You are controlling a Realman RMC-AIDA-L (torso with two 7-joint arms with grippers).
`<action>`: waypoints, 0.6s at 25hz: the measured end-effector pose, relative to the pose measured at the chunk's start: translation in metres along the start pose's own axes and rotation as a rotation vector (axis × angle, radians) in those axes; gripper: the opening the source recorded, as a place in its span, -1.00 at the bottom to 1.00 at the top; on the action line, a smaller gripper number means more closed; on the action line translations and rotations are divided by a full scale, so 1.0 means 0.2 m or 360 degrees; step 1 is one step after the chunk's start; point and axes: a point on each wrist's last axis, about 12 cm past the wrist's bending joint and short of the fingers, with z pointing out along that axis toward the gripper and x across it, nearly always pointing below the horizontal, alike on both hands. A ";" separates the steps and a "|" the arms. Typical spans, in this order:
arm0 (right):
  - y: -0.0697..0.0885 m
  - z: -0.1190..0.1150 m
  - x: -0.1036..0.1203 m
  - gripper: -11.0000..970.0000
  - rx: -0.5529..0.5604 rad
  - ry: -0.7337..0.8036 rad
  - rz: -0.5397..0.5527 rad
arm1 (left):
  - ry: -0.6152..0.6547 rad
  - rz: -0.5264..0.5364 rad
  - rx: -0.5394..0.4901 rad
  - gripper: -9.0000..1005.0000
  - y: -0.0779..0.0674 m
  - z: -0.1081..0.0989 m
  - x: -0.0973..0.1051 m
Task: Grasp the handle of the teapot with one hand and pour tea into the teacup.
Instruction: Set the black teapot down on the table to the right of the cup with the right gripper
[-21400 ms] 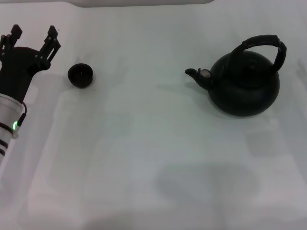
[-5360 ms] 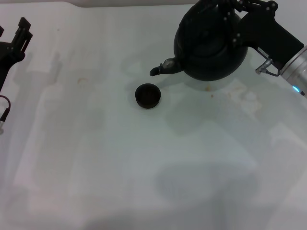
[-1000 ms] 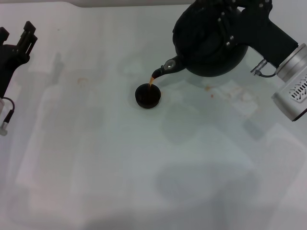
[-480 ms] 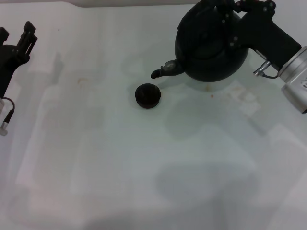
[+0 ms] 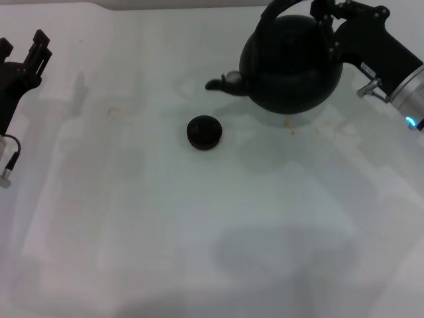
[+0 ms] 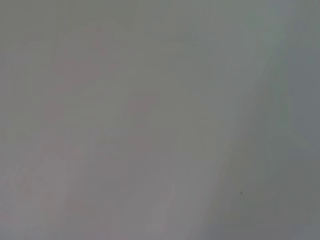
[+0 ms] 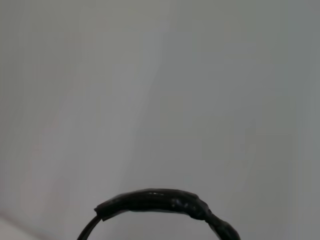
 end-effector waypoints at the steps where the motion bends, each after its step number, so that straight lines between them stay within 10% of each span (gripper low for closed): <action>1: 0.00 -0.01 0.00 -0.73 0.0013 0.0001 0.0036 | 0.0000 0.0000 0.0000 0.55 0.00 0.00 0.00; 15: -0.05 -0.22 0.09 -0.71 0.0161 0.0031 0.0315 | 0.0001 0.0001 -0.0004 0.54 0.00 0.00 0.00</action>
